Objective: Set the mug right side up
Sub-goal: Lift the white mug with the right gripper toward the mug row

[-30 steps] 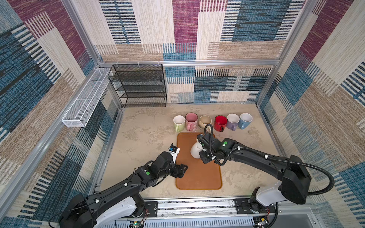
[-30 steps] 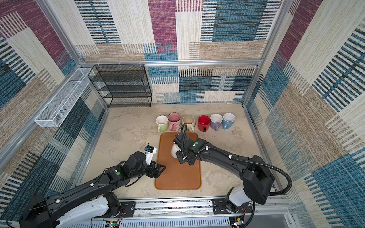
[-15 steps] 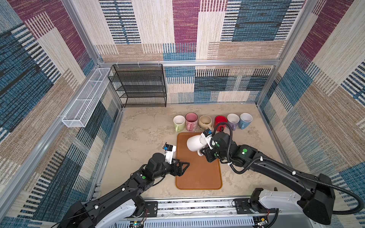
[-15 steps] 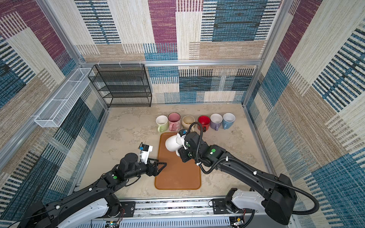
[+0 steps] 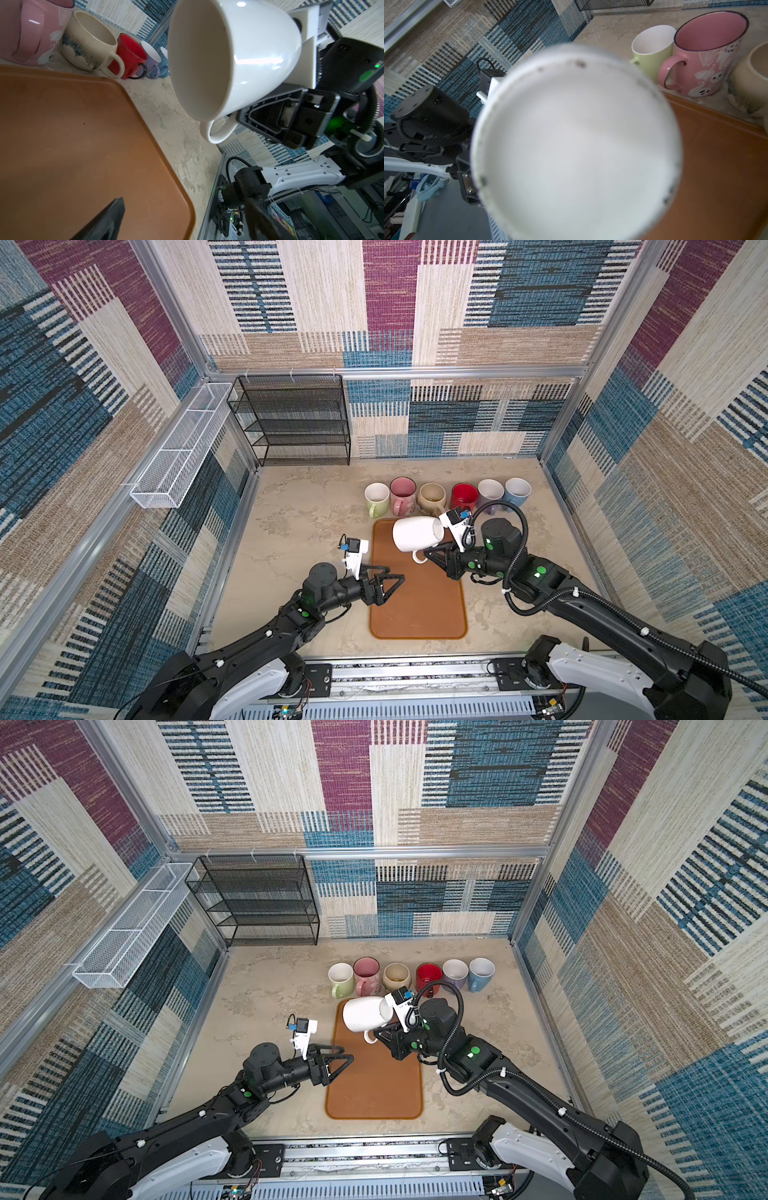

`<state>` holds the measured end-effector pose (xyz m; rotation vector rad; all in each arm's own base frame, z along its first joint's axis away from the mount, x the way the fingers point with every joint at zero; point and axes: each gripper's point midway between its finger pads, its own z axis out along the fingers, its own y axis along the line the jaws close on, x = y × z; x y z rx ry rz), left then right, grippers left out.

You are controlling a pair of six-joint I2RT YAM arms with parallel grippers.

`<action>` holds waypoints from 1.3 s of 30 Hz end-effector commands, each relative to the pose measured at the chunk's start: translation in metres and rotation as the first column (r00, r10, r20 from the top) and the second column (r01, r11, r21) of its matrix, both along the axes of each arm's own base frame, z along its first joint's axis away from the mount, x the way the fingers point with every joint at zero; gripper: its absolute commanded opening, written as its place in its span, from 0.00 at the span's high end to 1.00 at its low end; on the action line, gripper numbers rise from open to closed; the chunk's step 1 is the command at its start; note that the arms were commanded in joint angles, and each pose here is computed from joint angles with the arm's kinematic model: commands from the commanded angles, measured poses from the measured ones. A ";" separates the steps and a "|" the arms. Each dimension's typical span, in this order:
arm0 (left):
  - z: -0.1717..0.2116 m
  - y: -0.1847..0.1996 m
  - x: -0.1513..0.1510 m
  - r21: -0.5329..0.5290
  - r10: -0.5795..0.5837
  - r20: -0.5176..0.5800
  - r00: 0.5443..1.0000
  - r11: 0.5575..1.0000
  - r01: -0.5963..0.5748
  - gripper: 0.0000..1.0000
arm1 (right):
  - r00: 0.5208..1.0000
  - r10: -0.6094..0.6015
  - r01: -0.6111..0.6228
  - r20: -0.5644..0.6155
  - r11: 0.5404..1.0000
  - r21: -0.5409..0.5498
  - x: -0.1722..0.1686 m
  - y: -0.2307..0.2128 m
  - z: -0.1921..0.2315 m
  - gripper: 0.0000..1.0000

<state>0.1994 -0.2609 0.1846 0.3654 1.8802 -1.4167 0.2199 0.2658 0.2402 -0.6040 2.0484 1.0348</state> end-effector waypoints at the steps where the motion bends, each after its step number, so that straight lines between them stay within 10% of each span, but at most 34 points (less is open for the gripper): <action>1: 0.031 -0.007 -0.005 -0.107 -0.054 0.070 0.996 0.992 0.061 0.10 | 0.995 0.050 -0.061 0.090 0.990 0.125 -0.002 0.010 0.035 1.00; 39: 0.078 -0.035 -0.002 -0.292 -0.210 0.167 0.963 0.923 0.251 0.65 | 0.962 0.259 -0.275 0.091 0.920 0.278 -0.033 0.023 0.037 1.00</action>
